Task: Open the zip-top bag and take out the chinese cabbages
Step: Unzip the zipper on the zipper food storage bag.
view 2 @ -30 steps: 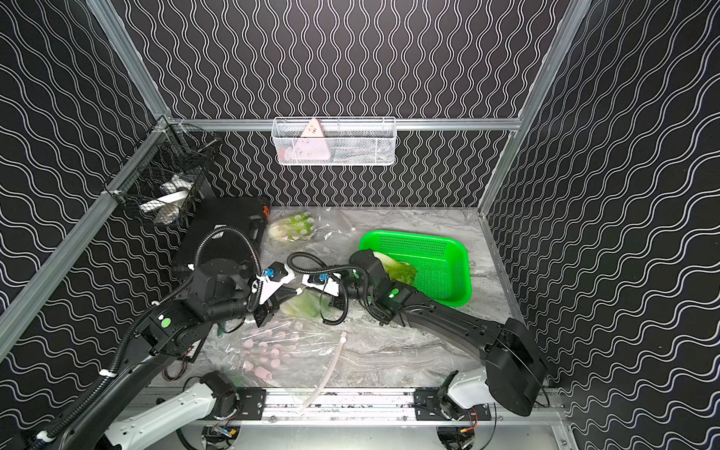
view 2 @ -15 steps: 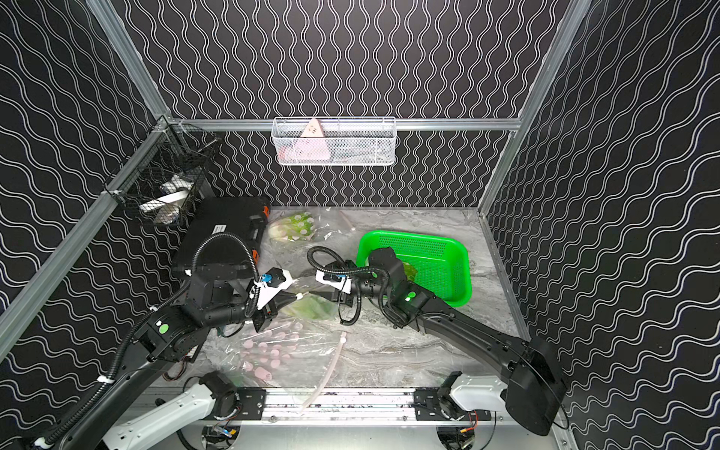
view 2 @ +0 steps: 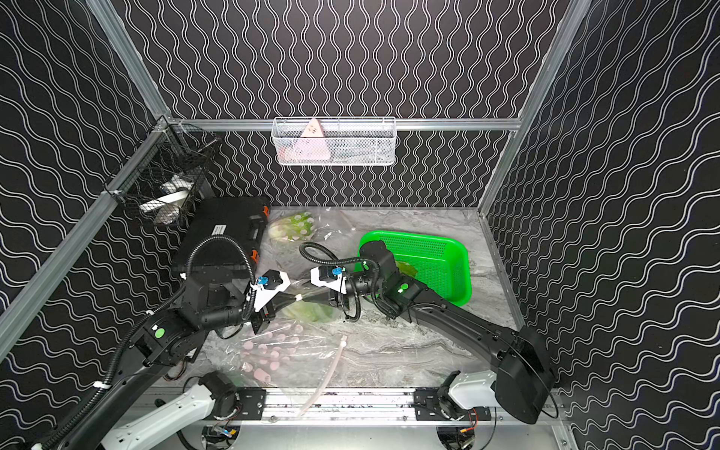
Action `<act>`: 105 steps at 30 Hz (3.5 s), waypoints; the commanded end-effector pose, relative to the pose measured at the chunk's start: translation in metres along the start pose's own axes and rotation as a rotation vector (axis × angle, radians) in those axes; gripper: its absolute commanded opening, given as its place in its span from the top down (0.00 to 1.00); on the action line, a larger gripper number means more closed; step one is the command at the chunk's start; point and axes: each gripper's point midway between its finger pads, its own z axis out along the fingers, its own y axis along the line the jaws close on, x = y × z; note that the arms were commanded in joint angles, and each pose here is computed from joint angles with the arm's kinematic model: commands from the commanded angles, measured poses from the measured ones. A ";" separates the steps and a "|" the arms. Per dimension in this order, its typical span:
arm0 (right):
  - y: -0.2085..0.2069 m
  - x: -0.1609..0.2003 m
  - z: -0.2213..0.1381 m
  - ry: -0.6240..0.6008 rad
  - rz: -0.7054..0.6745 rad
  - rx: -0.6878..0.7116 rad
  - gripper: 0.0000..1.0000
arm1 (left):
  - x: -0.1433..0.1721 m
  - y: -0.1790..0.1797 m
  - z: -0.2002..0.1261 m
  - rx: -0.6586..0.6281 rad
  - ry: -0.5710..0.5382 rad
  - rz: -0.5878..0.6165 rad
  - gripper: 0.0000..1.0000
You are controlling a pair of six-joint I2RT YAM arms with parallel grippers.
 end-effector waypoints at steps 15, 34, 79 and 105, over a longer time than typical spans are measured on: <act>0.005 0.007 0.011 0.009 0.059 -0.084 0.74 | -0.005 0.001 0.003 0.006 -0.021 0.054 1.00; 0.004 0.014 0.017 0.015 0.079 -0.091 0.90 | 0.000 0.002 0.005 -0.009 -0.016 0.059 1.00; -0.005 0.100 0.004 0.256 0.120 0.063 1.00 | -0.001 0.088 -0.063 -0.647 -0.038 0.112 1.00; -0.016 0.143 -0.052 0.326 0.245 0.215 1.00 | 0.008 0.088 -0.055 -0.634 -0.009 0.099 1.00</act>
